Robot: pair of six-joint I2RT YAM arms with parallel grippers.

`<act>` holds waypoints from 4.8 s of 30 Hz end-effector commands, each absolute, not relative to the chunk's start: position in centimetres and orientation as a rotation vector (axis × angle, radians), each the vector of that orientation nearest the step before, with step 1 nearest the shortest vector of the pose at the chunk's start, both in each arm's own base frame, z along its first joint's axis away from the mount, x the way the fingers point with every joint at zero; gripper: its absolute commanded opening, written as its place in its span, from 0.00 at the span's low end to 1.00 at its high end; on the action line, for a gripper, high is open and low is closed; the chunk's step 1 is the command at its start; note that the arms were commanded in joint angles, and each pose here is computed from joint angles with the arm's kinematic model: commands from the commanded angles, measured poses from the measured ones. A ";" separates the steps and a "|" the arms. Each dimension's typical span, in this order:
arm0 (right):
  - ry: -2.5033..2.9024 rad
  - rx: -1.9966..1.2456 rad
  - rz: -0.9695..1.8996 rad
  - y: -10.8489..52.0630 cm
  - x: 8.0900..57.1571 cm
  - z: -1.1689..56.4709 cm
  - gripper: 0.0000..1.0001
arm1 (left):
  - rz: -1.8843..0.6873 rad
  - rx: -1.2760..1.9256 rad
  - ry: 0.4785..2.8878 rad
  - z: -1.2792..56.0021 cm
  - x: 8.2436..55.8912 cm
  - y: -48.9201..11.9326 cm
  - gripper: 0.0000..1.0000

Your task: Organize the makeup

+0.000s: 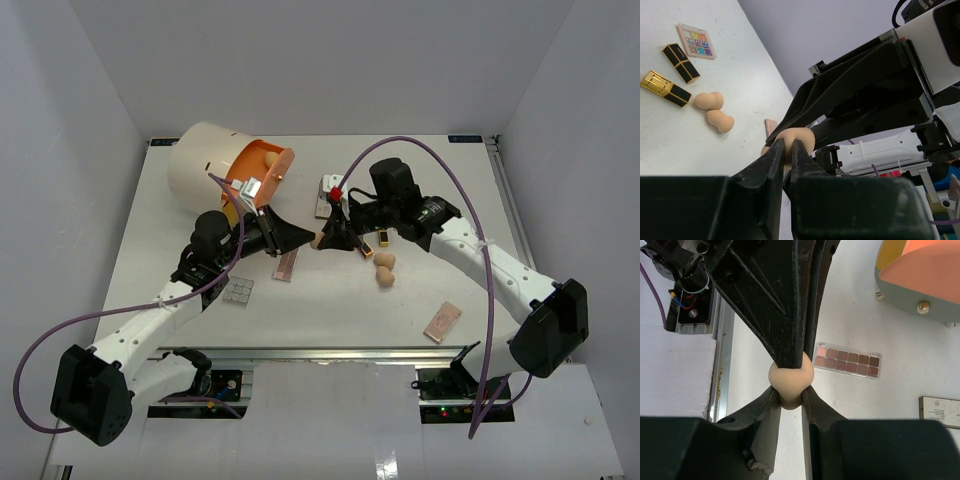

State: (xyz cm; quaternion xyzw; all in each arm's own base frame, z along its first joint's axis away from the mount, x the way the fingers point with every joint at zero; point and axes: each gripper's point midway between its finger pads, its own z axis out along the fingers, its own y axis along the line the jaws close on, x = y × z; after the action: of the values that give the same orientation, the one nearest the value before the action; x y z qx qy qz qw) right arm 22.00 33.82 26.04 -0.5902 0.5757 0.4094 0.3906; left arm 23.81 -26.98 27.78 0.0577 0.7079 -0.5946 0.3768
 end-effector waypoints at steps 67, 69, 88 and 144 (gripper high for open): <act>2.018 -0.910 0.630 16.7 31.3 15.7 0.85 | -0.744 0.311 1.742 36.5 31.9 -19.0 0.69; 2.100 -0.884 0.603 16.2 31.7 14.4 0.78 | -0.890 0.344 1.754 35.0 29.2 -20.2 0.69; 2.351 -1.183 0.497 15.2 32.4 4.4 0.70 | -1.280 0.262 1.849 26.0 20.8 -21.4 0.70; 1.754 -1.206 0.961 21.4 26.1 18.1 0.24 | -1.434 0.413 2.040 20.7 26.3 -39.6 0.18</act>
State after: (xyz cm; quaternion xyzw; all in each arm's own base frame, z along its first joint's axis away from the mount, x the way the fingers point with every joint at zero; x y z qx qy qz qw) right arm 25.54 21.13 16.76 -0.4715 0.7066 0.3852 0.3606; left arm 26.96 -39.26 18.72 0.1345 0.7821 -0.5305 0.2981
